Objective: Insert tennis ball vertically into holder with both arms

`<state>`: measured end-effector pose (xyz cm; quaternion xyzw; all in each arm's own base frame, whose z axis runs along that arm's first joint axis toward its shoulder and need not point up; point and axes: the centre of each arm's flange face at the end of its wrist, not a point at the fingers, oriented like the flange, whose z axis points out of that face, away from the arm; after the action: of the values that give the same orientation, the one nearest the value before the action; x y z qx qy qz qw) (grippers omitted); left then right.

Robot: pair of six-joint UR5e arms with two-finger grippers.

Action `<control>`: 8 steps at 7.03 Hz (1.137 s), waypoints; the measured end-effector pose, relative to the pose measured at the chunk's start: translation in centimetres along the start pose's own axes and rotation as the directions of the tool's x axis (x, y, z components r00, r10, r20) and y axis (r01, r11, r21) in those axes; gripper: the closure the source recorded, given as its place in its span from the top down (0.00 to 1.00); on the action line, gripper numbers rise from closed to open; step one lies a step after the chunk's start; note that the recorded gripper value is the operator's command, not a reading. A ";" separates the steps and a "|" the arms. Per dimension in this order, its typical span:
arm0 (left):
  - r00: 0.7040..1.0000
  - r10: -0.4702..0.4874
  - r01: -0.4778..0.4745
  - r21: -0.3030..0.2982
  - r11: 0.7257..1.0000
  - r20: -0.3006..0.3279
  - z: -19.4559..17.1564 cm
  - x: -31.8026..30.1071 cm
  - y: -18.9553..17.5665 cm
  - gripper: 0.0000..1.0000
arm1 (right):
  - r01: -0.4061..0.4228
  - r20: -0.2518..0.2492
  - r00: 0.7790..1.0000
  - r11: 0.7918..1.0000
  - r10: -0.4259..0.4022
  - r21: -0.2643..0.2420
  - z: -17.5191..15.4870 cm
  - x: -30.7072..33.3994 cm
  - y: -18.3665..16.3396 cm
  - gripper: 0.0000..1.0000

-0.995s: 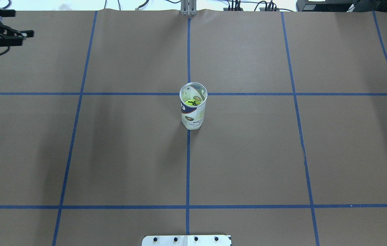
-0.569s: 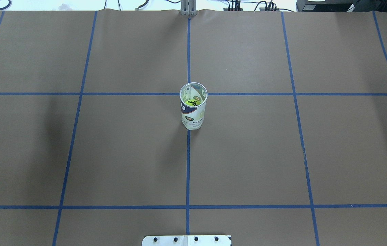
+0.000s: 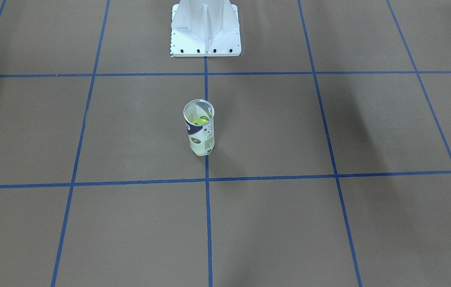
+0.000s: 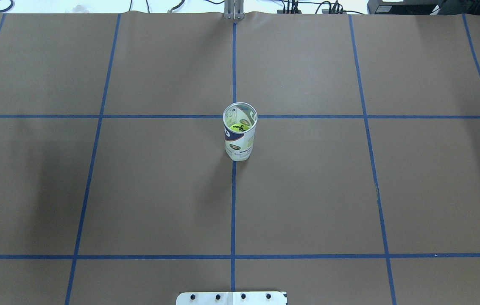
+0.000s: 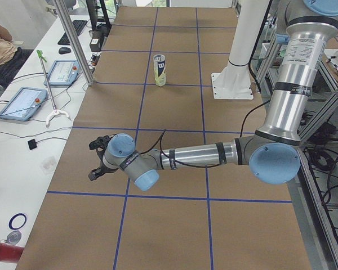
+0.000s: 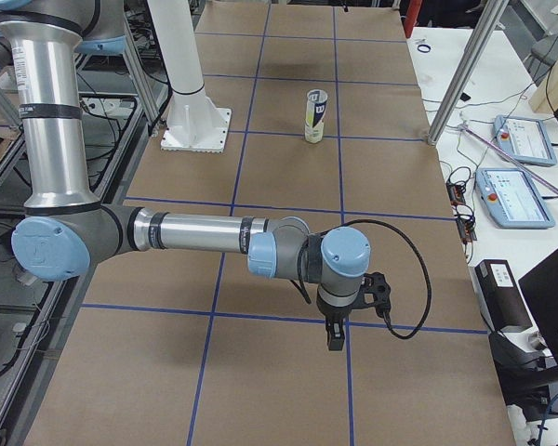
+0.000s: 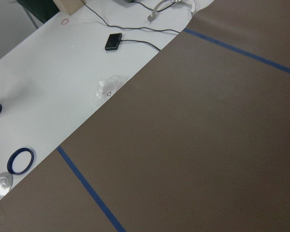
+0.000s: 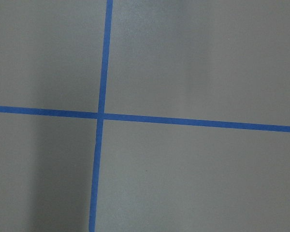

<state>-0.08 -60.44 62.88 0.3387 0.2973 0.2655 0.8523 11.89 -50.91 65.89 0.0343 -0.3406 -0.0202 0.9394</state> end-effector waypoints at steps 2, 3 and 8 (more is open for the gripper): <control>0.981 -0.192 0.190 -0.175 0.966 0.006 -5.8 -1.1 -2.0 0.99 | 0.000 -0.006 1.000 1.000 0.000 0.001 -0.1 0.0 -0.1 0.99; 0.957 -0.288 0.283 -0.249 0.926 0.018 -7.9 -1.2 -1.2 0.99 | -0.001 -0.007 1.000 1.000 0.001 -0.001 0.0 0.0 -0.1 0.99; 0.776 -0.620 0.611 -0.375 0.697 0.115 -8.1 0.4 6.7 0.99 | -0.017 -0.007 1.000 1.000 0.017 -0.009 0.2 0.2 0.1 0.99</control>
<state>-7.08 -52.55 62.88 0.0393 0.3428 0.0226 0.9383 11.89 -50.80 66.16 0.0271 -0.3376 -0.0137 0.9408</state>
